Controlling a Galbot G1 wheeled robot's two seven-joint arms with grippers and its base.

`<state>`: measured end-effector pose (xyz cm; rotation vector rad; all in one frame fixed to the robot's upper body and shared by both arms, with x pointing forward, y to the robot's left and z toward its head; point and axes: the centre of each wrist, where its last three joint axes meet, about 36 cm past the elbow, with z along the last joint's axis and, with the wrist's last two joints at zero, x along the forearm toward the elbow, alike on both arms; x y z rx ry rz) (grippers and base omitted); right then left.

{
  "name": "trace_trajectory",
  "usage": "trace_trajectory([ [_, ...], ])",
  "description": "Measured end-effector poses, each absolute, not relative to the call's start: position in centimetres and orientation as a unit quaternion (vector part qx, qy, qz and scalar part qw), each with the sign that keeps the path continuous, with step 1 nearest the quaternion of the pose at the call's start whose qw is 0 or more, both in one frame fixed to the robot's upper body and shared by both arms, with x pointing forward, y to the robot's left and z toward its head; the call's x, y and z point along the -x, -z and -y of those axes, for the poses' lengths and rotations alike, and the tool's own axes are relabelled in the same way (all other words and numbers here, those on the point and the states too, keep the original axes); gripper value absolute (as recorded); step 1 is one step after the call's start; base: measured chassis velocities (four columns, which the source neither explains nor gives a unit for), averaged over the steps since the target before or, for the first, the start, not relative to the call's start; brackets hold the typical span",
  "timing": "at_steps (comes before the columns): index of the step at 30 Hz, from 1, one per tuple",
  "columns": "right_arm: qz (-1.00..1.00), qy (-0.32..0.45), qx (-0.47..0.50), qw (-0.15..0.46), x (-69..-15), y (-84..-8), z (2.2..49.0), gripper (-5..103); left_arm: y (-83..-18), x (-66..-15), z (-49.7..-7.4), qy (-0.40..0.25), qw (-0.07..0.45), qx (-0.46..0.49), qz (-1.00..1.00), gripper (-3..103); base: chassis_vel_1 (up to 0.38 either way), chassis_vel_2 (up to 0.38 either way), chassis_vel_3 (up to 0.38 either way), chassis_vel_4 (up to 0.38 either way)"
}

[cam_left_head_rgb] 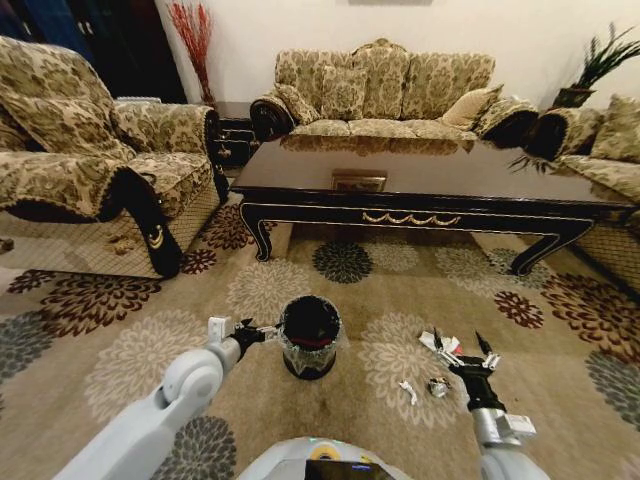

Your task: Move to the front of the table and pick up the trash from the floor, then place it into the trash bin.

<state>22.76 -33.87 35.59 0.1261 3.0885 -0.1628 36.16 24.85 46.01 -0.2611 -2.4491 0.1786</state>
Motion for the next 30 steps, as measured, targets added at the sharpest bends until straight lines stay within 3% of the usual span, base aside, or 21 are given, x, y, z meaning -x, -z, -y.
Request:
trace_trajectory([
  [10,-0.997,0.054,-0.048,0.016,-23.0,-35.3,33.7,100,-42.7,-39.3,-22.1,-0.103,0.358,0.094,0.923,100,0.000,0.000,0.000,0.000],
  [17,-0.997,0.055,-0.054,0.012,-23.0,-35.1,34.1,100,-41.0,-40.5,-21.4,-0.089,0.381,0.087,0.916,102,0.000,0.000,0.000,0.000],
  [23,-0.997,0.053,-0.058,0.009,-23.3,-34.7,34.1,100,-40.9,-41.2,-20.7,-0.094,0.382,0.088,0.915,84,0.000,0.000,0.000,0.000],
  [25,-0.997,0.052,-0.059,0.008,-23.3,-34.7,34.1,100,-40.9,-41.1,-20.7,-0.092,0.384,0.088,0.915,84,0.000,0.000,0.000,0.000],
  [27,-0.997,0.051,-0.059,0.007,-23.4,-34.4,34.1,100,-40.4,-40.9,-21.0,-0.089,0.388,0.080,0.914,72,0.000,0.000,0.000,0.000],
  [30,-0.997,0.049,-0.058,0.007,-23.6,-34.3,34.0,100,-40.0,-40.8,-21.1,-0.090,0.391,0.077,0.913,68,0.000,0.000,0.000,0.000],
])
